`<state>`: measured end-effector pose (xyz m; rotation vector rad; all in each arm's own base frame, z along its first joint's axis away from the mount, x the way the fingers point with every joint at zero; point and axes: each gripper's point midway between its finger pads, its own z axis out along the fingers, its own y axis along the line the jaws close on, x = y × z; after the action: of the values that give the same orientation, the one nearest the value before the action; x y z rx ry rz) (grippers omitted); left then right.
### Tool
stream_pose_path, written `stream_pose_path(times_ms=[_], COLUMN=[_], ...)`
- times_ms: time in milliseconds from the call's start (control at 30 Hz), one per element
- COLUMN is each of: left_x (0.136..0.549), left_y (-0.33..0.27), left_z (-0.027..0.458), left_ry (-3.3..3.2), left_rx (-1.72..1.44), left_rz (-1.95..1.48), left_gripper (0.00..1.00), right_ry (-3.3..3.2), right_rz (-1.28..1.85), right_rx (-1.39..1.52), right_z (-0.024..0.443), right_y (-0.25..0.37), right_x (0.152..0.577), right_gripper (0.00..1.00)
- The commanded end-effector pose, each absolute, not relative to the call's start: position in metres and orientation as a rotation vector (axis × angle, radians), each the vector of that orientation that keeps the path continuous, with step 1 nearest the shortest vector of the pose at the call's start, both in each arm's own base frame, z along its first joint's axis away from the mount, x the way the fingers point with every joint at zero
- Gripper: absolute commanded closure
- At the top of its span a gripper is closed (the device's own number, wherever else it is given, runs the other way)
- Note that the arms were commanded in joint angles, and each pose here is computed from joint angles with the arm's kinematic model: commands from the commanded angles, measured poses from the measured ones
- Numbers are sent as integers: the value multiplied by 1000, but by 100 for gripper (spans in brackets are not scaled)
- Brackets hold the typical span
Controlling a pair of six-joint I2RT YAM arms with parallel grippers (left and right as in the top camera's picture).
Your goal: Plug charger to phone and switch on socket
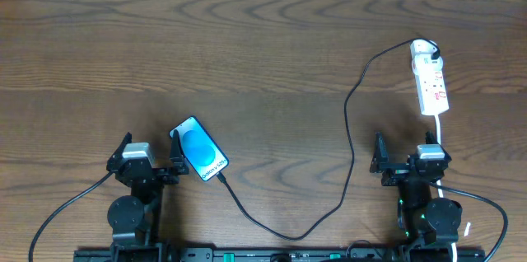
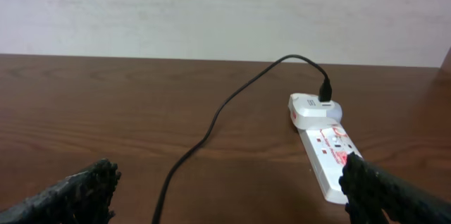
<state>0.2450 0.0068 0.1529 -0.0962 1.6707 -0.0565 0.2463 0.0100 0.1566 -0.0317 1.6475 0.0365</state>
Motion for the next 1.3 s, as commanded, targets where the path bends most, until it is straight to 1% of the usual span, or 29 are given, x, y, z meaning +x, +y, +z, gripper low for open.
stream_pose_path(times_ms=[0, 1267], left_x=[244, 244], left_y=[4, 4], left_z=[138, 138], left_ry=[1717, 1717], left_rx=[-85, -85], left_rz=[-70, -70], left_gripper=[2, 2], right_ry=[1647, 1643], right_rz=[12, -11], right_rx=[-53, -88], right_z=[156, 157], right_y=[10, 12], right_x=[246, 246], right_gripper=[1, 1])
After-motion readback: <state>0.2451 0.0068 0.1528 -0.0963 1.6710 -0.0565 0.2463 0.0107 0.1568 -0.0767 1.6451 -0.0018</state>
